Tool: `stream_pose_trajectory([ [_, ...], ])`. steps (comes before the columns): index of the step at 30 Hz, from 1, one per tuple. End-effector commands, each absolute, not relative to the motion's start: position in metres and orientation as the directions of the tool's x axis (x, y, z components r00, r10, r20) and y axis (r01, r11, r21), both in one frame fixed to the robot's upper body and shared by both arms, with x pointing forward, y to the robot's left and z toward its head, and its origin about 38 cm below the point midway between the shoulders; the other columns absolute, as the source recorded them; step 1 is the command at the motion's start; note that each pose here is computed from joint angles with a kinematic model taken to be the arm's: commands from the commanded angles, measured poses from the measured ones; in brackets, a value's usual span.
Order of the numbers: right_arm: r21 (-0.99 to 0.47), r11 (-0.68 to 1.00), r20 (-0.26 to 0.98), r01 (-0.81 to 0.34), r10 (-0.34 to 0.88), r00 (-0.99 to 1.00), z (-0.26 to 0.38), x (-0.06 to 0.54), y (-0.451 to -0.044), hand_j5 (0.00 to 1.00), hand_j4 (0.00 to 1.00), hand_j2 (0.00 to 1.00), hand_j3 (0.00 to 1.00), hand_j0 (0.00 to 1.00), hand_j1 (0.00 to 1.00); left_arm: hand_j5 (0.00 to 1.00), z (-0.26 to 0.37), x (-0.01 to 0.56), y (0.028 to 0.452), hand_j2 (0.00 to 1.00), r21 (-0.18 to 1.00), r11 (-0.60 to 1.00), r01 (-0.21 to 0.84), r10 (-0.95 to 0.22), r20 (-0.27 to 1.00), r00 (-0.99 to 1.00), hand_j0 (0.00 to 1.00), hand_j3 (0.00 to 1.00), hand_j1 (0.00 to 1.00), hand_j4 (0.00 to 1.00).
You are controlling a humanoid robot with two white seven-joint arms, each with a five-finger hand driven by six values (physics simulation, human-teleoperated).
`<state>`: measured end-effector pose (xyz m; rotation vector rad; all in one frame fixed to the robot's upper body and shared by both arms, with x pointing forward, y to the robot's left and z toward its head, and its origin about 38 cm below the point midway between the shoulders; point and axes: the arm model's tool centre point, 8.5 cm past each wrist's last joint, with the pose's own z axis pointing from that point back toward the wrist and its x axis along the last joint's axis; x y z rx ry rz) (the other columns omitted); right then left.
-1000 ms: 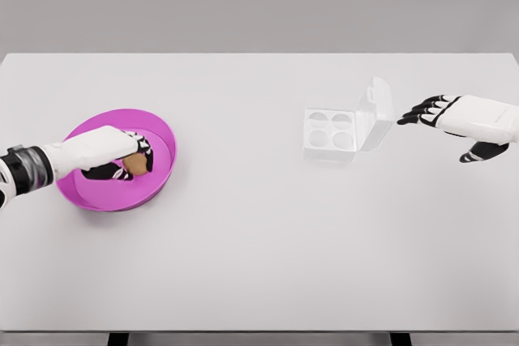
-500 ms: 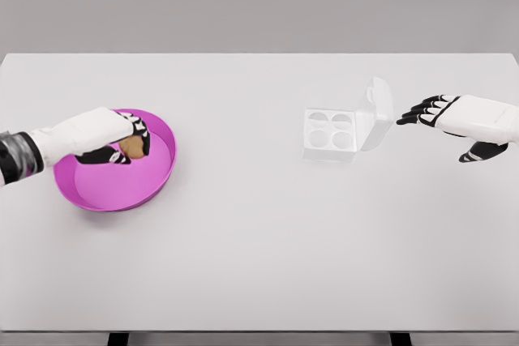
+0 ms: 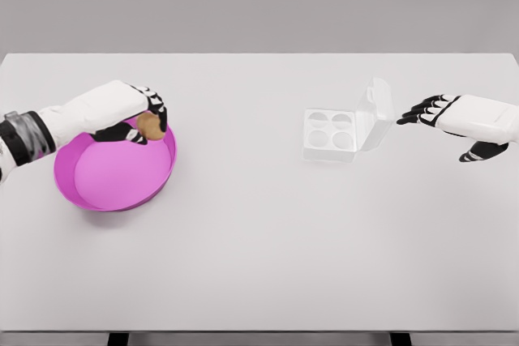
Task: Pack egg into the box and close the box lid
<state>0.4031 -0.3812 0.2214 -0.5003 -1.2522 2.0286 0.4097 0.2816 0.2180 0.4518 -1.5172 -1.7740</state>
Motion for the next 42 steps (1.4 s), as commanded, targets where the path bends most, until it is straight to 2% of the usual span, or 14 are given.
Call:
stream_pose_trajectory([
  [1,-0.888,-0.291,0.036,-0.356,0.728,-0.684,0.222,0.403,-0.382,1.0,1.0,1.0,1.0,1.0,1.0,0.35,0.217,0.41,0.276,0.35,0.951,-0.001,0.308,-0.715,0.214,-0.665,0.35,0.35,0.35,0.35],
  [11,-0.888,-0.291,0.037,-0.357,0.728,-0.685,0.221,0.403,-0.381,1.0,1.0,1.0,1.0,1.0,1.0,0.31,0.213,0.411,0.252,0.31,0.95,0.051,0.308,-0.68,0.259,-0.686,0.31,0.31,0.31,0.31],
  [35,-0.881,-0.289,0.048,-0.374,0.733,-0.679,0.219,0.398,-0.387,1.0,1.0,1.0,1.0,1.0,1.0,0.31,0.207,0.41,0.2,0.31,0.931,0.162,0.326,-0.587,0.357,-0.727,0.31,0.31,0.31,0.31],
  [42,-0.855,-0.33,-0.002,-0.399,0.774,-0.634,0.23,0.394,-0.42,1.0,1.0,1.0,1.0,1.0,1.0,0.31,0.207,0.409,0.186,0.31,0.924,0.19,0.331,-0.561,0.379,-0.736,0.31,0.31,0.31,0.31],
])
